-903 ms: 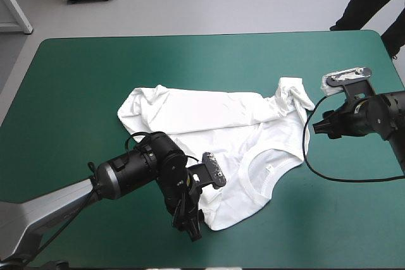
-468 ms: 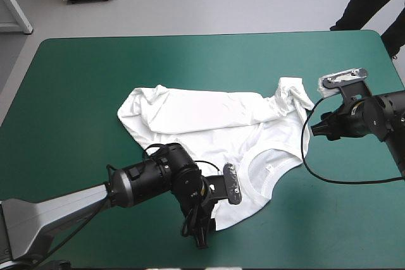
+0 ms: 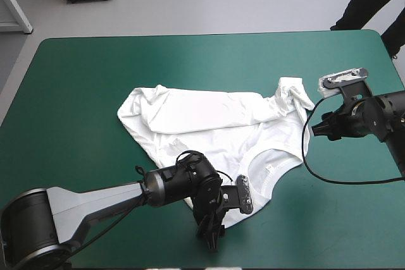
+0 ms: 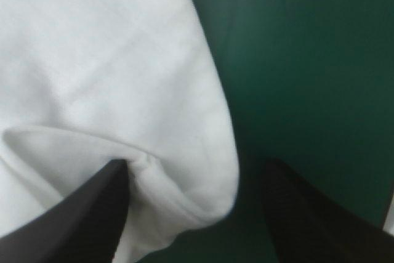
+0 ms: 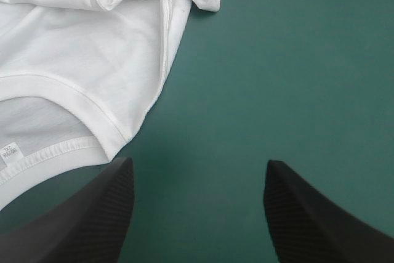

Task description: Fold the cloth

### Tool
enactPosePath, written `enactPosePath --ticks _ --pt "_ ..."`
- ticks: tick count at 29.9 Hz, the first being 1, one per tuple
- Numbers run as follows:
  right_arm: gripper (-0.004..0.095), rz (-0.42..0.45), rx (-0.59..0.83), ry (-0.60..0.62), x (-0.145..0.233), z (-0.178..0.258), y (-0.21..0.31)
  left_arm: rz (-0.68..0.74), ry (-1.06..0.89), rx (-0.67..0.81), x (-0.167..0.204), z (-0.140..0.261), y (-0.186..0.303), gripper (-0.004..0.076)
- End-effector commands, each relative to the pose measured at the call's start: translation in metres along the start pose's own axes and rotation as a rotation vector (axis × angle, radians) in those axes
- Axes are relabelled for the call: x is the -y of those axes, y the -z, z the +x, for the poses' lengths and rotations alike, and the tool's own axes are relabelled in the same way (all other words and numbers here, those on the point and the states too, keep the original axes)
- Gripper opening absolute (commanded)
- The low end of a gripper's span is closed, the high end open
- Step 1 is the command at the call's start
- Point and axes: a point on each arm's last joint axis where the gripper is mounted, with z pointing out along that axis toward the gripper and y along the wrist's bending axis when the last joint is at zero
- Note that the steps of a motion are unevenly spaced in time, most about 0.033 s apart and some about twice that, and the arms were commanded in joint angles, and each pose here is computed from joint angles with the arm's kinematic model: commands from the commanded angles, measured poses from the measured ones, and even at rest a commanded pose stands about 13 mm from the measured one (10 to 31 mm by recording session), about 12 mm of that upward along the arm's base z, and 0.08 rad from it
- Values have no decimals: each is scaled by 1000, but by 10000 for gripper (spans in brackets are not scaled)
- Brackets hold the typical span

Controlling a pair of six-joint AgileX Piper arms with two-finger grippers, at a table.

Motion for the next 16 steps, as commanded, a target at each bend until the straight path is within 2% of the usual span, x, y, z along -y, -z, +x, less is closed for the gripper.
enactPosePath --ticks 1,3,5,9,10,16 --pt "577 26 88 -4 3 -5 16 -4 -2 50 2 -6 2 462" --pt "577 28 92 -3 4 -5 16 5 19 30 1 -6 -5 440" --pt "577 32 96 0 4 -6 15 17 31 17 1 -7 -11 340" --pt "577 49 65 9 5 -5 5 24 38 21 0 -9 -16 27" --pt "577 54 54 11 5 -7 0 23 33 16 0 -9 -17 -18" --pt "577 70 -5 54 5 -20 -39 32 38 -2 0 -7 -19 -22"
